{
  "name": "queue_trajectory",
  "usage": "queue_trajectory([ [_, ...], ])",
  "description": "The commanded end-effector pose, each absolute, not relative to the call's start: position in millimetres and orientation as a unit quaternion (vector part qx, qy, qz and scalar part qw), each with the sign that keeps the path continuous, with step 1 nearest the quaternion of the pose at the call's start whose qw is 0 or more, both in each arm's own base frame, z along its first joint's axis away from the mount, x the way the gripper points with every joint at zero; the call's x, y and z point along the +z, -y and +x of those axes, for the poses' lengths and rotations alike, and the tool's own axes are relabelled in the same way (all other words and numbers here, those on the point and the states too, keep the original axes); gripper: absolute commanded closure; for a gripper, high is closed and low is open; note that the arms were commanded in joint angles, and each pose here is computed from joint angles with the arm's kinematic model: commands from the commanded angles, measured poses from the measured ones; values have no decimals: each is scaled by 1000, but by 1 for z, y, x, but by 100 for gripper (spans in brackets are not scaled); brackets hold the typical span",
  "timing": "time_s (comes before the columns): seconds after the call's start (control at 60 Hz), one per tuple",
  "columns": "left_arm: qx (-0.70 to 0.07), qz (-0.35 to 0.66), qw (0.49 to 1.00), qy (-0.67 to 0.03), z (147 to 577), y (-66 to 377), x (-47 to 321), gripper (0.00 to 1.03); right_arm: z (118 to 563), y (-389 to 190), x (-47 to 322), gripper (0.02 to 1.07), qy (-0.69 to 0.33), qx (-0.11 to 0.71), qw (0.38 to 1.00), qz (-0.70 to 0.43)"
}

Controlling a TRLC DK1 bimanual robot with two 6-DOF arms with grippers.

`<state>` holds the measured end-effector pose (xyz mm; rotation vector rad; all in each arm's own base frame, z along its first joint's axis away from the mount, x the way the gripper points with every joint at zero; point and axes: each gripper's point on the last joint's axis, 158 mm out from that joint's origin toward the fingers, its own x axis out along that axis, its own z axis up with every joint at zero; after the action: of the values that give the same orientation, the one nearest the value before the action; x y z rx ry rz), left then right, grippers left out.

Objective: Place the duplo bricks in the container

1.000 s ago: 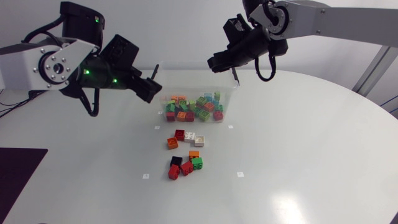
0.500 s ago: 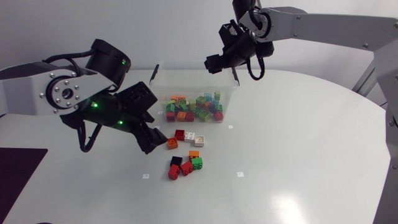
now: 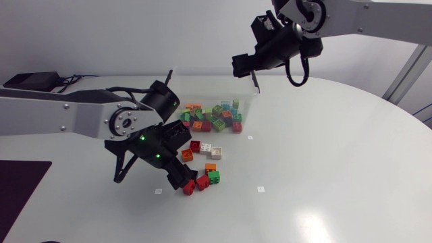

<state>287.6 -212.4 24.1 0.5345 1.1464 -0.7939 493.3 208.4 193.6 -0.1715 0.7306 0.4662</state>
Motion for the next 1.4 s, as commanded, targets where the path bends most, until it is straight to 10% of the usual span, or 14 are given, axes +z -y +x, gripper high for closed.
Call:
queue_trajectory([
  [0.0,-345,238,716,-557,277,210,2,22,472,-207,199,12,-357,226,903,-76],
  [0.333,-331,248,703,-578,274,220,-26,28,398,-199,180,12,-382,242,888,-84],
  [0.767,-330,250,702,-579,275,219,-39,78,315,-194,115,13,-425,296,845,-132],
  [1.383,-317,262,714,-566,271,179,-26,79,286,-251,18,13,-529,284,777,-189],
])
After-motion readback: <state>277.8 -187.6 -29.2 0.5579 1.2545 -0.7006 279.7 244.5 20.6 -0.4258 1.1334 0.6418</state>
